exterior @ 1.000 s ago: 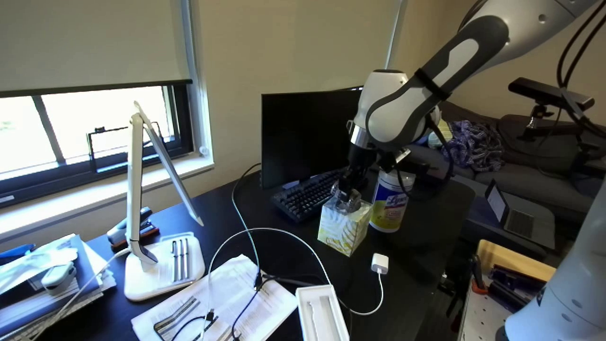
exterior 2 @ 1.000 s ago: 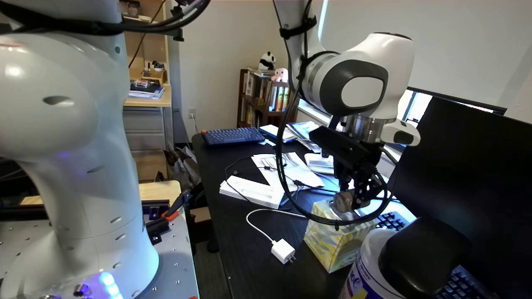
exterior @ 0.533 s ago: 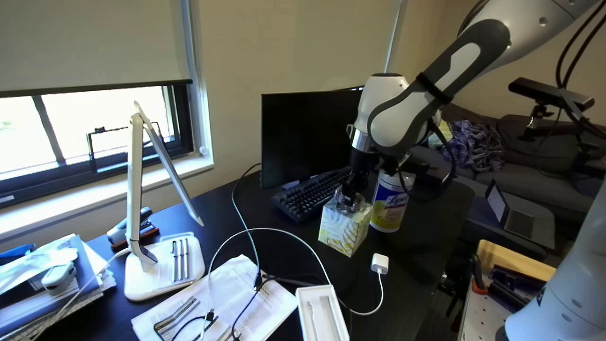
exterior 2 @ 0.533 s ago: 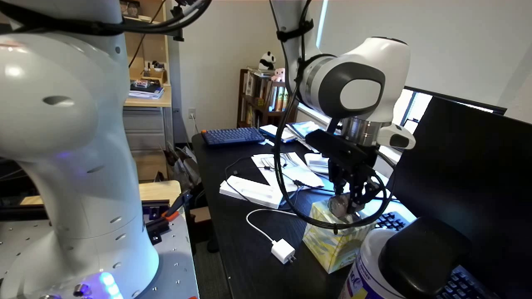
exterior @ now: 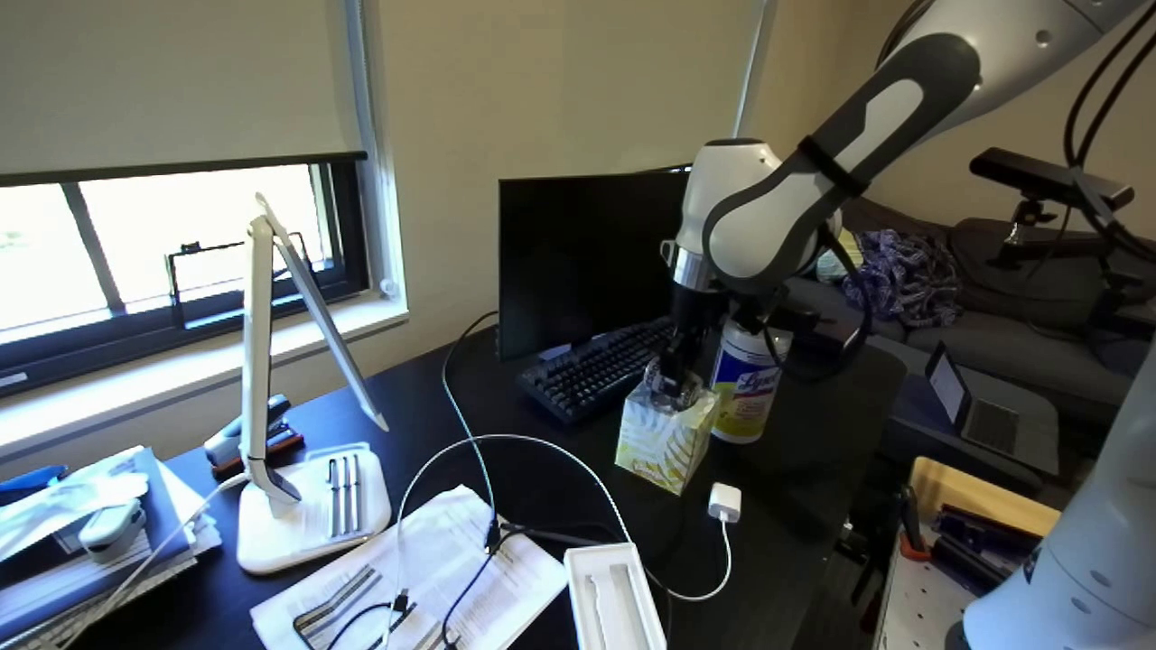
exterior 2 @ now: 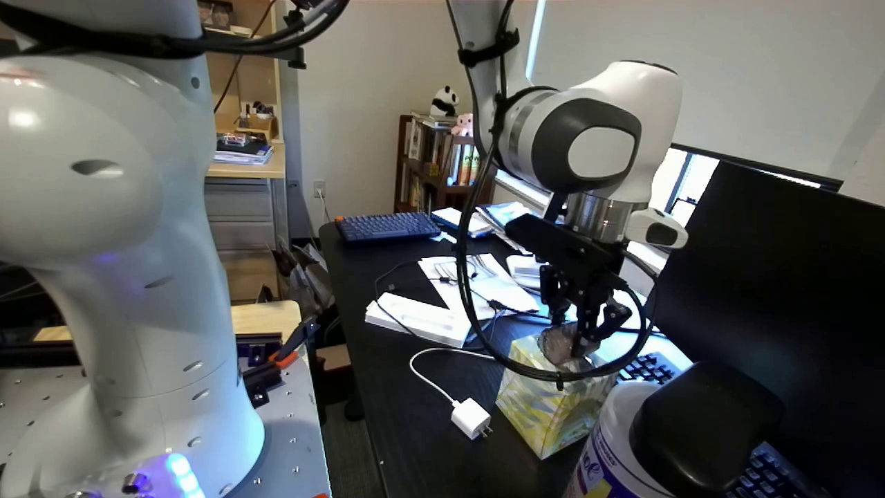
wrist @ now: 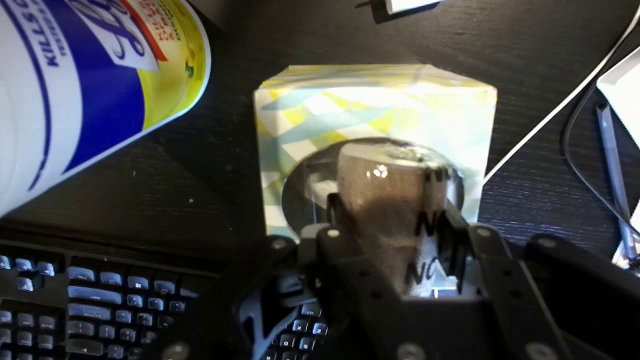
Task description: Pick the object and put it on the tissue box
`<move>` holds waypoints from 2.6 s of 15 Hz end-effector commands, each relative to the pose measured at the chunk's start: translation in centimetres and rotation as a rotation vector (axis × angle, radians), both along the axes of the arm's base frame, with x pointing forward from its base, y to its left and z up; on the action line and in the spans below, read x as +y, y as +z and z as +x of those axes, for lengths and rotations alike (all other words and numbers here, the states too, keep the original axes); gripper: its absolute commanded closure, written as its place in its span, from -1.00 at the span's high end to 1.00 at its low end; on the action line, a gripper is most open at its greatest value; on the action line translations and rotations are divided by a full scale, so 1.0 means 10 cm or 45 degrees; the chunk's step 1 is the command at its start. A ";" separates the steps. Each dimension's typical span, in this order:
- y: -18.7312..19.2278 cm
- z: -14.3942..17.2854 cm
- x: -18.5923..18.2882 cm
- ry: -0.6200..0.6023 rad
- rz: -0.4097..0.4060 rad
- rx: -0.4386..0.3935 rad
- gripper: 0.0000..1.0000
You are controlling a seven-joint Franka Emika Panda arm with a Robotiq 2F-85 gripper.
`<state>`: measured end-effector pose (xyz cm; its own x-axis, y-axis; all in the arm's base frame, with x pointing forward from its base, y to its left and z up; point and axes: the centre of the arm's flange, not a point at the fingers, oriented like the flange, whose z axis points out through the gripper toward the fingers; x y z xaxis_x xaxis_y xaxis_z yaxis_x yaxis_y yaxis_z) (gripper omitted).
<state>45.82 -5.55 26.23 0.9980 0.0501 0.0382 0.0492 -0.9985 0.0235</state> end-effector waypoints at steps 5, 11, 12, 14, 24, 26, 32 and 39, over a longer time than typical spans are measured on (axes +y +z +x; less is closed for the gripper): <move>0.30 -0.08 -0.01 0.020 -0.003 -0.044 -0.65; 0.30 -0.18 -0.04 0.050 -0.050 0.045 -0.65; 0.30 -0.18 -0.05 0.055 -0.047 0.048 -0.65; 0.28 -0.18 -0.06 0.054 -0.036 0.078 -0.65; 0.16 -0.21 -0.06 0.081 -0.040 0.133 -0.65; 0.15 -0.21 -0.06 0.085 -0.044 0.148 -0.65; 0.12 -0.17 -0.07 0.091 -0.035 0.084 -0.65; 0.16 -0.13 -0.07 0.085 -0.049 0.037 0.87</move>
<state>45.00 -5.89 27.85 0.9956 0.0934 -0.0038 0.0934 -0.9944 0.0486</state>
